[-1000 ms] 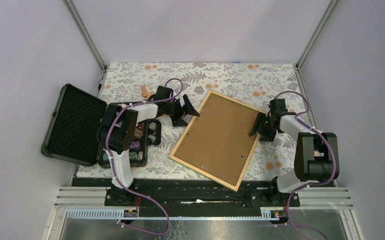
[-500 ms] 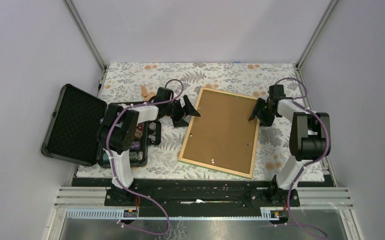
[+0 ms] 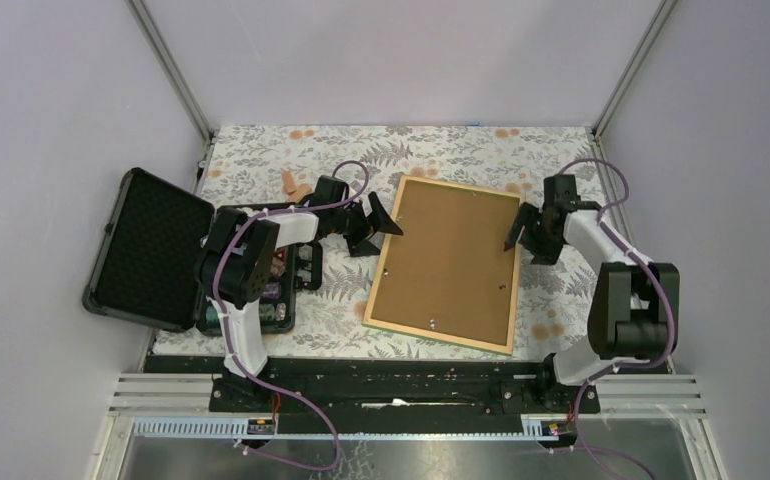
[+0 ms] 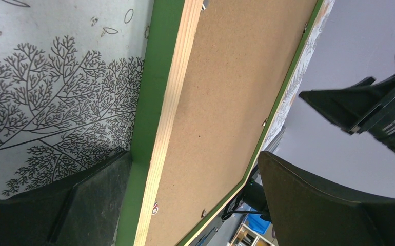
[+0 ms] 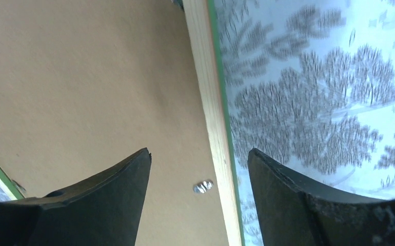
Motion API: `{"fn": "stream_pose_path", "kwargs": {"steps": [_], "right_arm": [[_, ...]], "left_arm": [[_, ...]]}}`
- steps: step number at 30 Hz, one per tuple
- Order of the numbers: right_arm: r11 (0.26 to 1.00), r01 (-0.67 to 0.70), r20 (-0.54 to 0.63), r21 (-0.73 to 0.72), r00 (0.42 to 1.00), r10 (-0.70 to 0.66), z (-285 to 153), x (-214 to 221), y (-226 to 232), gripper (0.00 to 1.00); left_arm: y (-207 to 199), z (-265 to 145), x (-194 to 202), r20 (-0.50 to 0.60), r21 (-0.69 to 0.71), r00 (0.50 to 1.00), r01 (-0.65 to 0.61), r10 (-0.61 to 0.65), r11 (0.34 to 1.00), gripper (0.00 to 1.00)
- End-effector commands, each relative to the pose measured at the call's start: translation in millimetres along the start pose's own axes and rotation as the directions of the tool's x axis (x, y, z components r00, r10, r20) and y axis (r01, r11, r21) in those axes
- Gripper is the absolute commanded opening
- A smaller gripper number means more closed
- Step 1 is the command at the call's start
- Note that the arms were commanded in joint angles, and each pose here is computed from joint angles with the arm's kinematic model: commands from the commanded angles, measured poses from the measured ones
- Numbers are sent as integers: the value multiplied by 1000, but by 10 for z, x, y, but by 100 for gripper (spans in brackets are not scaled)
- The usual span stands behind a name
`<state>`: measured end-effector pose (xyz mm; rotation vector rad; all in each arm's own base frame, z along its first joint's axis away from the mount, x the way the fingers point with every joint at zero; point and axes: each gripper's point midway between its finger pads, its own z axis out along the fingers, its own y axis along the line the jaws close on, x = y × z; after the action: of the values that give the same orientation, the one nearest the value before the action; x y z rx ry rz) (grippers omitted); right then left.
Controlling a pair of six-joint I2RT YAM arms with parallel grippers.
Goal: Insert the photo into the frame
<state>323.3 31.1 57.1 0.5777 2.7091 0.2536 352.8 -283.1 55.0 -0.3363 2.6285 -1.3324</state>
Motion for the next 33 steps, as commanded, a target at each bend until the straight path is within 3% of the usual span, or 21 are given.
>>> {"fn": "stream_pose_path", "kwargs": {"steps": [1, 7, 14, 21, 33], "right_arm": [[1000, -9, -81, 25, 997, 11, -92, 494, -97, 75], [999, -47, -125, -17, 991, 45, 8, 874, -116, 67], [999, -51, -96, 15, 994, 52, 18, 891, -152, 57], [999, -38, -49, 23, 998, 40, -89, 722, -107, 63], [999, -36, -99, 39, 994, 40, 137, 890, -150, 52]], "left_arm": [[-161, -79, 12, 0, 52, 1000, -21, 21, 998, 99], [-164, -90, -4, 5, 53, 1000, -23, 23, 998, 99], [-159, -92, -5, 8, 51, 1000, -26, 25, 998, 99], [-198, -113, -6, 9, 60, 999, -32, 31, 998, 99], [-202, -103, 7, 1, 71, 1000, -26, 26, 997, 99]]}}
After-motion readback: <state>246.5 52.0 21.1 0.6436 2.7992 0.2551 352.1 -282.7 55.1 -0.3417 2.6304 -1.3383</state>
